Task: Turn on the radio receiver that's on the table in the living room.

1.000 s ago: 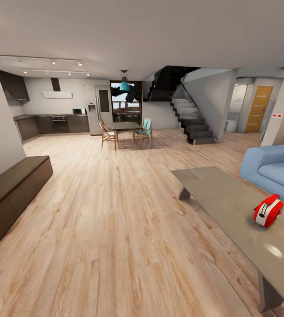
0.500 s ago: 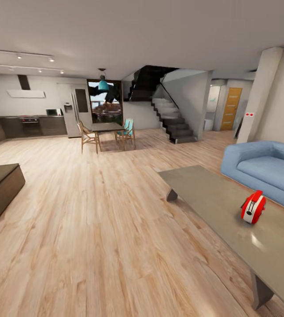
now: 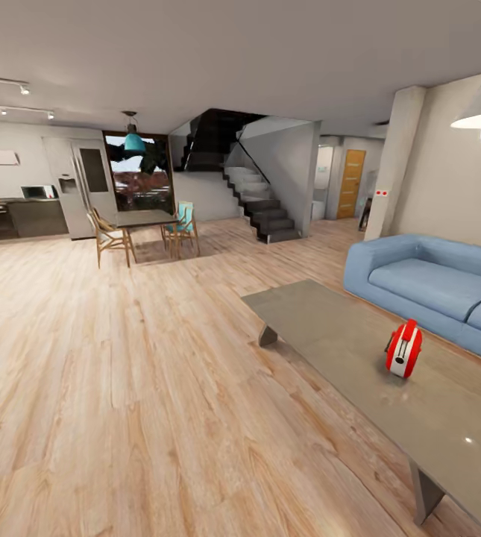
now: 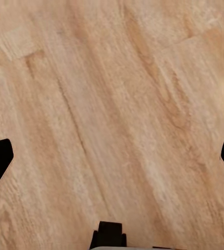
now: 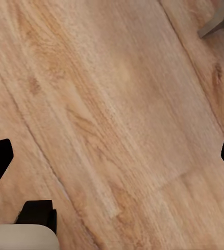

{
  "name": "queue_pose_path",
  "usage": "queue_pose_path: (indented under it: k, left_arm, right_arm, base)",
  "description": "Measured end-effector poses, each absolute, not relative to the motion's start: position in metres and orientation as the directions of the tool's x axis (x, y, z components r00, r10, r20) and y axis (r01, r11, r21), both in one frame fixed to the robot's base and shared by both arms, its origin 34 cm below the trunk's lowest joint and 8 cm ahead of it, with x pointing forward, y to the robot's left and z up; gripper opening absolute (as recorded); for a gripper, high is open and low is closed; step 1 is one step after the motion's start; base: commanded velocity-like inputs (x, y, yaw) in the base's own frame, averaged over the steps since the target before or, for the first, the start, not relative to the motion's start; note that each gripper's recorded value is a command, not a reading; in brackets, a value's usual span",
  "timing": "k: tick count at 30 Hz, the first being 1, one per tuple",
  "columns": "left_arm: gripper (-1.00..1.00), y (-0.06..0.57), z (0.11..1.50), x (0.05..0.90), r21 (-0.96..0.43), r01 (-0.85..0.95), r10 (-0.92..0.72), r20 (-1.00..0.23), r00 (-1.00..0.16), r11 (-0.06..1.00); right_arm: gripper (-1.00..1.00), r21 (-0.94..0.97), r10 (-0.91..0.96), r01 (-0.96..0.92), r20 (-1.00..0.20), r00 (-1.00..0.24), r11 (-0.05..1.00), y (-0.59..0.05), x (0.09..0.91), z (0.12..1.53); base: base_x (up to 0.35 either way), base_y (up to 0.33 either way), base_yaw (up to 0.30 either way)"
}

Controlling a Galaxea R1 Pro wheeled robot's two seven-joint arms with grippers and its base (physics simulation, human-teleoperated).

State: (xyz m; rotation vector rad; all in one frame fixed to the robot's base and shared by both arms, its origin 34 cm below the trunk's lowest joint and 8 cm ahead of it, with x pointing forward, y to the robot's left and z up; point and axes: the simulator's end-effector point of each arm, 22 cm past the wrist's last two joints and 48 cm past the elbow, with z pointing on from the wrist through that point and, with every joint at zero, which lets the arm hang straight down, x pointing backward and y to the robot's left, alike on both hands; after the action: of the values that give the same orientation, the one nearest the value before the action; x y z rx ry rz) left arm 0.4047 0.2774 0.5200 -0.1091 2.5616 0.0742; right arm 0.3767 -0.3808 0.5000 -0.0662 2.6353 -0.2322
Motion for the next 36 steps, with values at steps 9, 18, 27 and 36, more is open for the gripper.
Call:
queue_pose_path:
  k: [9, 18, 27, 36]
  left_arm:
    - [1.0, 0.2766, 0.5197, 0.4043, 0.029, -0.094, -0.063, -0.545, -0.836, 0.995]
    - [1.0, 0.2767, 0.5196, 0.4042, 0.029, -0.093, -0.062, -0.544, -0.837, 0.995]
    - [1.0, 0.2766, 0.5197, 0.4043, 0.029, -0.093, -0.062, -0.545, -0.836, 0.995]
    - [1.0, 0.2767, 0.5198, 0.4045, 0.03, -0.093, -0.062, -0.546, -0.836, 0.995]
  right_arm:
    - [1.0, -0.175, -0.088, -0.005, -0.469, -0.879, 0.984, -0.3802, 0.3762, 0.4997]
    - [1.0, -0.175, -0.088, -0.005, -0.469, -0.879, 0.985, -0.3801, 0.3764, 0.4998]
    - [1.0, -0.175, -0.088, -0.005, -0.469, -0.879, 0.984, -0.3802, 0.3765, 0.4998]
    - [1.0, -0.176, -0.088, -0.005, -0.469, -0.879, 0.984, -0.3804, 0.3766, 0.4999]
  base:
    - [0.321, 0.122, -0.275]
    - [0.317, 0.157, -0.258]
    - [0.288, 0.214, -0.265]
    - [0.284, 0.22, -0.275]
